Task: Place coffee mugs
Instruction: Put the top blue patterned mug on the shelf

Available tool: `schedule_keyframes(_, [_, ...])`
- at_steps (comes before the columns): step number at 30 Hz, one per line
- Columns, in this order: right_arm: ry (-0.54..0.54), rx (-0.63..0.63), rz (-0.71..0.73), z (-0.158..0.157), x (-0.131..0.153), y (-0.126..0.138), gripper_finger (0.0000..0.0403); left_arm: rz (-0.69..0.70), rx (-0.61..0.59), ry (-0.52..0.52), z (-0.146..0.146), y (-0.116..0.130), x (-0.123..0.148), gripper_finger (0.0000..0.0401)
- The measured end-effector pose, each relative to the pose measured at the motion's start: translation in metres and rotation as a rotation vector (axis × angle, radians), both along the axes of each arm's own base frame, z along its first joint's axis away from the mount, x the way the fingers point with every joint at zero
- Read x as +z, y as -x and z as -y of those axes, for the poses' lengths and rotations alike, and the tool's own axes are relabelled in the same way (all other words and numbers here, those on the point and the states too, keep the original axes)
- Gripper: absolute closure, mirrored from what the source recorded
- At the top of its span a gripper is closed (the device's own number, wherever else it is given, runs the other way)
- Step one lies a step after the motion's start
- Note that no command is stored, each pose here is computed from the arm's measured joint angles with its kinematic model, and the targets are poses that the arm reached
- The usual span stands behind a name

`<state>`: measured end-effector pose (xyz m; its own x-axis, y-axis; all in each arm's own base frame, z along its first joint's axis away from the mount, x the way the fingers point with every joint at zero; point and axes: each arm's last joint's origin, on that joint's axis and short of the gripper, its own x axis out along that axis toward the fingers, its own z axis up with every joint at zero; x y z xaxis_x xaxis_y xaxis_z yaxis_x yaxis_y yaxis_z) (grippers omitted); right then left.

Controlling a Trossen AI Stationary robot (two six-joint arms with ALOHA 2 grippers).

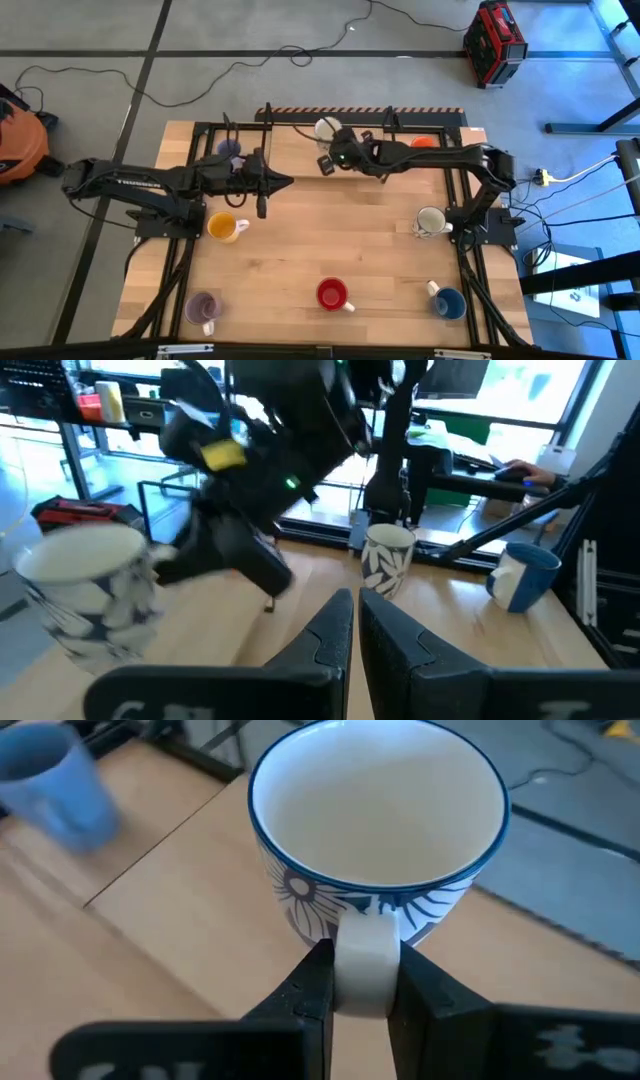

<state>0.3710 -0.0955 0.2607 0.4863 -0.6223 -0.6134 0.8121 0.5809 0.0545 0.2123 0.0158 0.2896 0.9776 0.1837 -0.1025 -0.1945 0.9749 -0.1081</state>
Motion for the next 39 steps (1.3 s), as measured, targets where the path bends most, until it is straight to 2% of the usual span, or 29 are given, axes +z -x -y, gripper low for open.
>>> schedule_keyframes(9, [-0.048, 0.044, -0.023, 0.004, -0.04, 0.011, 0.0359, -0.011, 0.015, -0.003, 0.0, 0.001, -0.001, 0.038])
schedule_keyframes(17, [-0.049, 0.079, -0.021, 0.003, -0.05, 0.014, 0.0359, -0.012, 0.016, -0.002, 0.0, 0.001, -0.001, 0.0313])
schedule_keyframes(19, [-0.057, 0.092, -0.02, 0.003, -0.05, 0.013, 0.0339, -0.015, 0.015, -0.002, 0.0, 0.001, -0.001, 0.0296])
schedule_keyframes(24, [-0.043, 0.106, -0.041, 0.002, -0.049, 0.015, 0.0235, -0.015, 0.016, -0.002, 0.0, 0.001, -0.001, 0.0265])
schedule_keyframes(27, [-0.038, 0.129, -0.058, 0.001, -0.036, 0.018, 0.0183, -0.015, 0.015, -0.002, 0.0, 0.001, -0.001, 0.0254])
schedule_keyframes(30, [0.003, 0.174, -0.038, -0.007, -0.011, 0.025, 0.0152, -0.015, 0.016, 0.0, 0.0, 0.001, -0.001, 0.025])
schedule_keyframes(35, [0.022, 0.32, 0.005, -0.035, 0.031, 0.05, 0.0139, -0.039, 0.016, 0.005, 0.0, 0.001, -0.004, 0.0249])
schedule_keyframes(39, [0.026, 0.451, -0.012, -0.069, 0.045, 0.075, 0.0138, -0.051, 0.015, 0.006, 0.0, 0.001, -0.005, 0.0249])
